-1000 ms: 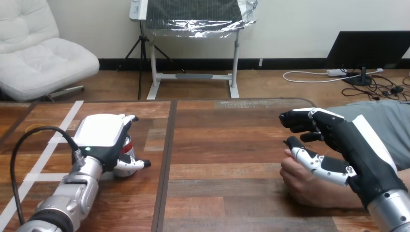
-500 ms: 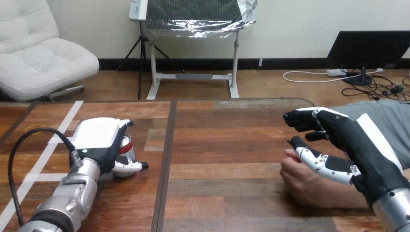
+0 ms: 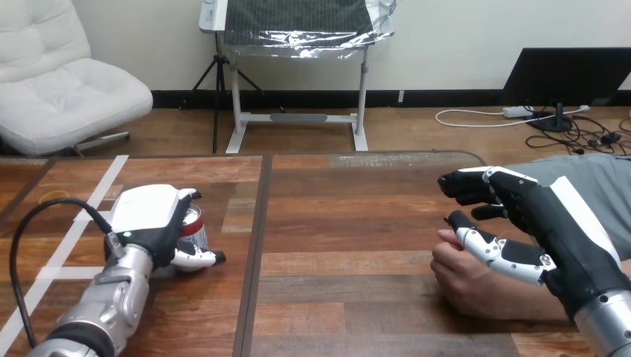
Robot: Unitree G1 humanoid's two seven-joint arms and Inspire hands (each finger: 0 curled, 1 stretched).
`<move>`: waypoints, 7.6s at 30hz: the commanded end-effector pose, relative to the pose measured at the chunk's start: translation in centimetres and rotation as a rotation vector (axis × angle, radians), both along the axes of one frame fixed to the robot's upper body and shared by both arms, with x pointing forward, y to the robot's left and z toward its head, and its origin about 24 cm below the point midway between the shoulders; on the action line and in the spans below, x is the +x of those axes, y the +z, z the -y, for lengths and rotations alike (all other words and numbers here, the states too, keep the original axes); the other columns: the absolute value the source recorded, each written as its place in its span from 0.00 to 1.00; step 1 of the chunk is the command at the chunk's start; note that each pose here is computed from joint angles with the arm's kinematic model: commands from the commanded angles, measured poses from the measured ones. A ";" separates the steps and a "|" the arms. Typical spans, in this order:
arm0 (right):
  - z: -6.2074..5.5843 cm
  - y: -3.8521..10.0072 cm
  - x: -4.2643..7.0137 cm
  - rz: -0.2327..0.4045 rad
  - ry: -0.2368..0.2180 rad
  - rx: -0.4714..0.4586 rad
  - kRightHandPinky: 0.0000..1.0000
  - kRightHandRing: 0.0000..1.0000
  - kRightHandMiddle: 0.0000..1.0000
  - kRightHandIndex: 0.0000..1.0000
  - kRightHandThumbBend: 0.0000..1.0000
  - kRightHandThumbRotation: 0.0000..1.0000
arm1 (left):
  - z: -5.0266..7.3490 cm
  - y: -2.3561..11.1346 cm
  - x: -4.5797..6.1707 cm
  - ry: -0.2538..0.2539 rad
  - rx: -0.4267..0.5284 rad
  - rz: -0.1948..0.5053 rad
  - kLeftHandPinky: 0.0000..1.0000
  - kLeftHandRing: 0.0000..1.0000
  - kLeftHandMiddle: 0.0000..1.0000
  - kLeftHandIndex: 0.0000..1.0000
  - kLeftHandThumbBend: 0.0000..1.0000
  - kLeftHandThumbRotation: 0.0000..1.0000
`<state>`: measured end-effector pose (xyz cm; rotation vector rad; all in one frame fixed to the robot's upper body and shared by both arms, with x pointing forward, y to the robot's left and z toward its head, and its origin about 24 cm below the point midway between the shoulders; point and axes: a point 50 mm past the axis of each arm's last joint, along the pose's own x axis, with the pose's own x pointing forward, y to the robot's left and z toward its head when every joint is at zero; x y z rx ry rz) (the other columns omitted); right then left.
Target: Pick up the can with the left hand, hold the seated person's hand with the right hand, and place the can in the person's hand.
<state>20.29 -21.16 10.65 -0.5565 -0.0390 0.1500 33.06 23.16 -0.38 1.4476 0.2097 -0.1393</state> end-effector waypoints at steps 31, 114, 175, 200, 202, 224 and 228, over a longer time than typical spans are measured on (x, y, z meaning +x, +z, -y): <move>-0.1 2.5 0.3 0.095 0.021 -0.053 0.72 0.75 0.74 0.71 0.35 0.00 | -0.2 1.2 0.8 0.080 -0.162 0.048 0.66 0.76 0.80 0.81 0.74 0.30; -0.1 2.4 0.5 0.098 0.029 -0.065 0.66 0.72 0.72 0.70 0.35 0.00 | 0.1 1.5 0.5 0.093 -0.334 0.139 0.38 0.44 0.51 0.54 0.69 0.00; -0.2 2.6 0.8 0.107 -0.005 -0.121 0.72 0.78 0.77 0.72 0.38 0.00 | 4.3 6.1 1.5 -0.248 -0.478 0.349 0.37 0.42 0.48 0.52 0.66 0.00; 0.6 3.3 0.6 0.104 -0.016 -0.130 0.77 0.84 0.84 0.78 0.47 0.00 | 7.1 7.8 0.9 -0.376 -0.583 0.383 0.33 0.38 0.45 0.51 0.63 0.00; 0.8 3.4 0.6 0.102 -0.014 -0.133 0.79 0.85 0.85 0.79 0.48 0.00 | 7.3 7.9 0.8 -0.384 -0.590 0.387 0.33 0.37 0.45 0.50 0.63 0.00; 3.8 4.7 1.3 0.013 -0.011 -0.391 0.80 0.88 0.89 0.84 0.73 0.00 | 10.1 8.8 0.3 -0.392 -0.734 0.401 0.31 0.35 0.43 0.49 0.64 0.00; 4.3 4.9 1.6 -0.008 -0.005 -0.447 0.79 0.88 0.90 0.84 0.76 0.00 | 10.8 8.9 0.1 -0.396 -0.770 0.401 0.31 0.36 0.43 0.49 0.63 0.00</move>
